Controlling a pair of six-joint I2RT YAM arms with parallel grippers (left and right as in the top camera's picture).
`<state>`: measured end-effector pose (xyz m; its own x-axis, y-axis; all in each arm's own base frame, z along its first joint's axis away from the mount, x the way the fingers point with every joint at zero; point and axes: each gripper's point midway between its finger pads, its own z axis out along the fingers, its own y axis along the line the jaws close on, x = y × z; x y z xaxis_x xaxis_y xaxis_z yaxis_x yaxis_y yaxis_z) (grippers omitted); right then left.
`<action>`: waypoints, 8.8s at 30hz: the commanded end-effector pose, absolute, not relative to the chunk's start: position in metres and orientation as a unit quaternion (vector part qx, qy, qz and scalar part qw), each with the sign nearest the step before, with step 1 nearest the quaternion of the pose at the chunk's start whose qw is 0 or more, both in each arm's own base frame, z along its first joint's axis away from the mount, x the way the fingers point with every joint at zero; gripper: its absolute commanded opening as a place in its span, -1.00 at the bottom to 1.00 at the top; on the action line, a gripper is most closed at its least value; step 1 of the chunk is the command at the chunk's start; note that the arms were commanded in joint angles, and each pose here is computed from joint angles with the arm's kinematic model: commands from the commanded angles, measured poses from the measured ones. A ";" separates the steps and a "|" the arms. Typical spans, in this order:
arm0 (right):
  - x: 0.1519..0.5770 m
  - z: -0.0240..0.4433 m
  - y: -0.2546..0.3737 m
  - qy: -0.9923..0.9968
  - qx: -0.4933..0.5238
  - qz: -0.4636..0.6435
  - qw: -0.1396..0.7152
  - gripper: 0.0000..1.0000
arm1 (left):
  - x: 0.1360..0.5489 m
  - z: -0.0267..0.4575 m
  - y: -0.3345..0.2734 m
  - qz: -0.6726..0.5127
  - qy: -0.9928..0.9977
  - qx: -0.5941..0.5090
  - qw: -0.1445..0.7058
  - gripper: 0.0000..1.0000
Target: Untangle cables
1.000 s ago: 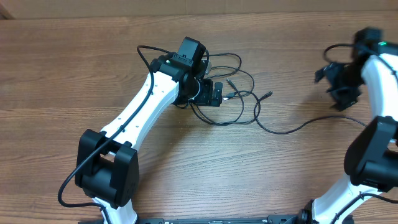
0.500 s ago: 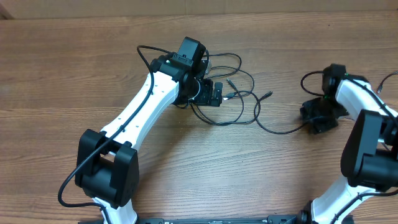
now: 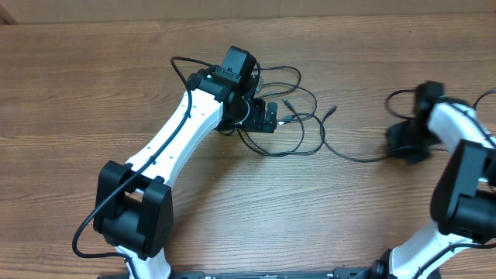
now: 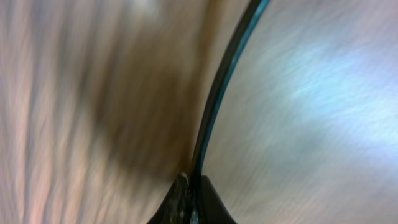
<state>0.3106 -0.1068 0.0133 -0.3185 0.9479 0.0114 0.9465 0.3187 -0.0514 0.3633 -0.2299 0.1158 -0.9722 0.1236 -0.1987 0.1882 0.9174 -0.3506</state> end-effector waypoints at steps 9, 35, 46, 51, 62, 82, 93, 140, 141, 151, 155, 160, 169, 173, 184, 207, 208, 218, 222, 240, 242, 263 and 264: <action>0.346 0.185 -0.295 -0.747 -0.618 0.090 -0.229 -0.92 | 0.366 0.115 -0.232 -0.185 0.975 0.089 0.091 0.99; 0.313 0.207 -0.429 -0.681 -0.628 0.150 -0.345 -0.49 | 0.366 0.115 -0.232 -0.184 0.975 0.089 0.090 0.99; 0.377 0.192 -0.370 -0.744 -0.571 0.017 -0.347 -0.11 | 0.366 0.115 -0.232 -0.184 0.975 0.089 0.090 0.99; 0.402 0.183 -0.325 -0.786 -0.529 0.004 -0.319 -0.02 | 0.366 0.115 -0.232 -0.185 0.975 0.089 0.091 0.99; 0.386 0.148 -0.266 -0.834 -0.510 0.046 -0.205 0.96 | 0.366 0.115 -0.232 -0.185 0.975 0.089 0.091 0.99; 0.319 0.042 -0.241 -0.920 -0.374 0.100 -0.068 0.95 | 0.366 0.115 -0.232 -0.185 0.975 0.089 0.091 0.99; 0.280 0.034 -0.229 -0.934 -0.343 0.103 0.015 0.50 | 0.366 0.115 -0.232 -0.184 0.975 0.089 0.090 0.99; 0.344 0.208 -0.415 -0.811 -0.424 0.272 -0.298 -0.92 | 0.366 0.115 -0.232 -0.185 0.975 0.089 0.091 0.99; 0.339 0.209 -0.423 -0.804 -0.431 0.276 -0.302 -0.92 | 0.366 0.115 -0.232 -0.184 0.975 0.089 0.090 0.99; 0.287 0.130 -0.465 -0.798 -0.515 0.173 -0.261 -0.21 | 0.366 0.115 -0.232 -0.185 0.975 0.089 0.091 0.99; 0.305 0.135 -0.449 -0.803 -0.511 0.099 -0.292 0.56 | 0.366 0.115 -0.232 -0.185 0.975 0.089 0.091 0.98; 0.344 0.198 -0.413 -0.792 -0.480 0.027 -0.377 1.00 | 0.366 0.115 -0.232 -0.184 0.975 0.089 0.090 0.99; 0.387 0.301 -0.281 -0.794 -0.415 -0.093 -0.434 1.00 | 0.366 0.115 -0.232 -0.185 0.975 0.089 0.091 0.99; 0.400 0.278 -0.207 -0.837 -0.384 -0.153 -0.359 1.00 | 0.366 0.115 -0.232 -0.185 0.975 0.089 0.091 0.99; 0.410 0.210 -0.012 -0.934 -0.204 -0.217 -0.199 0.99 | 0.366 0.115 -0.232 -0.184 0.975 0.089 0.090 0.99; 0.372 0.110 0.191 -0.957 0.045 -0.234 -0.168 1.00 | 0.376 0.220 -0.069 -0.079 0.972 -0.050 0.216 0.99; 0.373 0.105 0.195 -0.958 0.052 -0.219 -0.178 1.00 | 0.372 0.236 -0.062 -0.088 0.966 -0.058 0.235 0.99; 0.369 0.047 0.215 -0.968 0.116 -0.098 -0.201 0.38 | 0.303 0.323 -0.031 -0.092 0.926 -0.083 0.357 0.99; 0.361 0.032 0.224 -0.965 0.161 -0.087 -0.186 0.29 | 0.269 0.322 -0.029 -0.095 0.918 -0.081 0.376 0.99; 0.374 0.001 0.207 -0.972 0.163 -0.025 -0.167 -0.93 | 0.223 0.215 -0.026 -0.081 0.959 -0.113 0.248 0.99; 0.396 0.029 0.201 -0.969 0.147 -0.011 -0.199 -0.92 | 0.226 0.209 -0.026 -0.079 0.962 -0.114 0.235 0.99; 0.545 0.353 0.101 -0.847 0.039 -0.026 -0.529 -0.92 | 0.252 0.133 -0.028 -0.049 0.988 -0.123 0.077 0.99; 0.546 0.352 0.096 -0.848 0.035 -0.023 -0.529 -0.92 | 0.258 0.132 -0.029 -0.052 0.988 -0.122 0.082 0.99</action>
